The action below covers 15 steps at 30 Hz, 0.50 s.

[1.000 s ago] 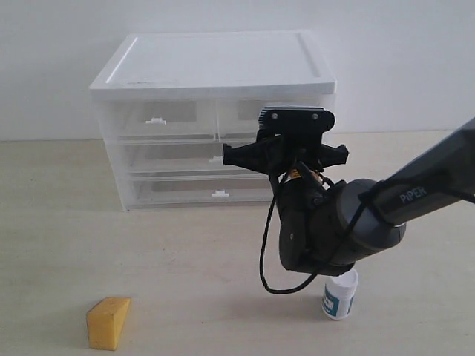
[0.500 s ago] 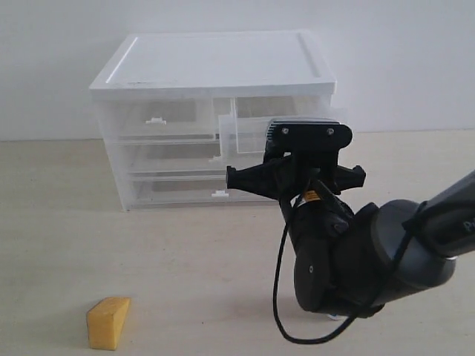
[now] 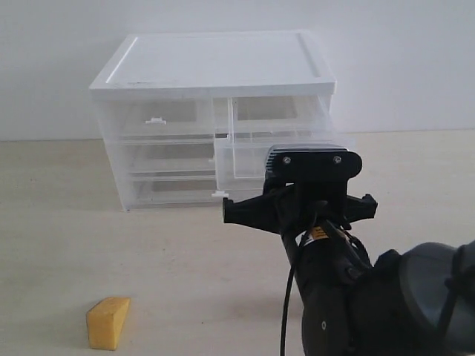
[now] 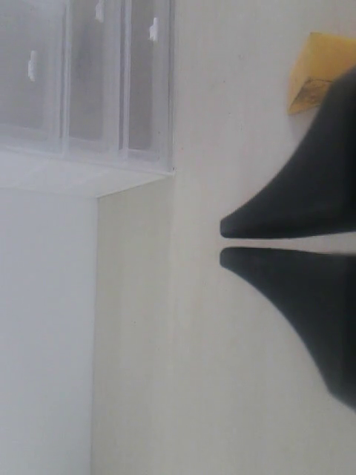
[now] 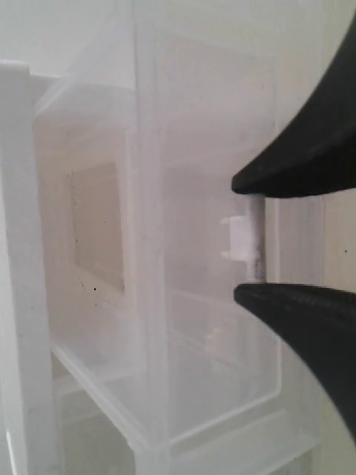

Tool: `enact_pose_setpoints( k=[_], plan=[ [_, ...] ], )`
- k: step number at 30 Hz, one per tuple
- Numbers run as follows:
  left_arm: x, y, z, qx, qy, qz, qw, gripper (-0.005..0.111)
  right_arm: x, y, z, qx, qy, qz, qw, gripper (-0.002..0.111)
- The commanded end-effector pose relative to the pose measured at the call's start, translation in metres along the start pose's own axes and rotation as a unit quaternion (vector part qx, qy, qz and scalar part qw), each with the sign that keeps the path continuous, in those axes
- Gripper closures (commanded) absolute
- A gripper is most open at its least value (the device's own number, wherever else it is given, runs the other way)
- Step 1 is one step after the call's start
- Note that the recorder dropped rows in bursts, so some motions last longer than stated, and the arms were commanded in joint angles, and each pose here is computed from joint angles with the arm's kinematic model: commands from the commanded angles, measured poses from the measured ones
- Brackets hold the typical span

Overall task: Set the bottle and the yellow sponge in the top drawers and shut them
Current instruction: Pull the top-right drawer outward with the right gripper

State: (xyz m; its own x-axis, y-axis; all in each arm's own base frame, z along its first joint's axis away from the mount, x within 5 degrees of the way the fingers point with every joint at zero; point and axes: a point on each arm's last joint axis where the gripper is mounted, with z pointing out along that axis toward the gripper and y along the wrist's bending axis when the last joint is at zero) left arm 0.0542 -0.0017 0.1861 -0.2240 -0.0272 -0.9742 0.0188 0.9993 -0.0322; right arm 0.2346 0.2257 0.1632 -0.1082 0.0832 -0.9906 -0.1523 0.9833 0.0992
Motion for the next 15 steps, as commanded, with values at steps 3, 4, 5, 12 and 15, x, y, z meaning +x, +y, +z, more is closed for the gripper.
enact_pose_setpoints(
  k=[3, 4, 5, 12, 15],
  plan=[
    [0.001, 0.000, 0.000, 0.000, -0.001, -0.002, 1.000, 0.102, 0.000, 0.005, -0.017, -0.013, 0.005, -0.006, 1.000, 0.108],
    [0.001, 0.000, 0.000, 0.000, -0.001, -0.002, 1.000, 0.102, 0.002, 0.006, -0.019, -0.014, 0.007, -0.007, 1.000, 0.108],
    [0.001, 0.000, 0.000, 0.000, -0.001, -0.002, 1.000, 0.102, 0.003, 0.006, -0.021, -0.013, 0.010, -0.006, 1.000, 0.108],
    [0.001, 0.000, 0.000, 0.000, -0.001, -0.002, 1.000, 0.102, 0.004, 0.007, -0.024, -0.009, 0.010, -0.005, 1.000, 0.083],
    [0.001, 0.000, 0.000, 0.000, -0.001, -0.002, 1.000, 0.102, 0.004, 0.006, -0.024, -0.003, 0.012, -0.001, 1.000, 0.058]
  ],
)
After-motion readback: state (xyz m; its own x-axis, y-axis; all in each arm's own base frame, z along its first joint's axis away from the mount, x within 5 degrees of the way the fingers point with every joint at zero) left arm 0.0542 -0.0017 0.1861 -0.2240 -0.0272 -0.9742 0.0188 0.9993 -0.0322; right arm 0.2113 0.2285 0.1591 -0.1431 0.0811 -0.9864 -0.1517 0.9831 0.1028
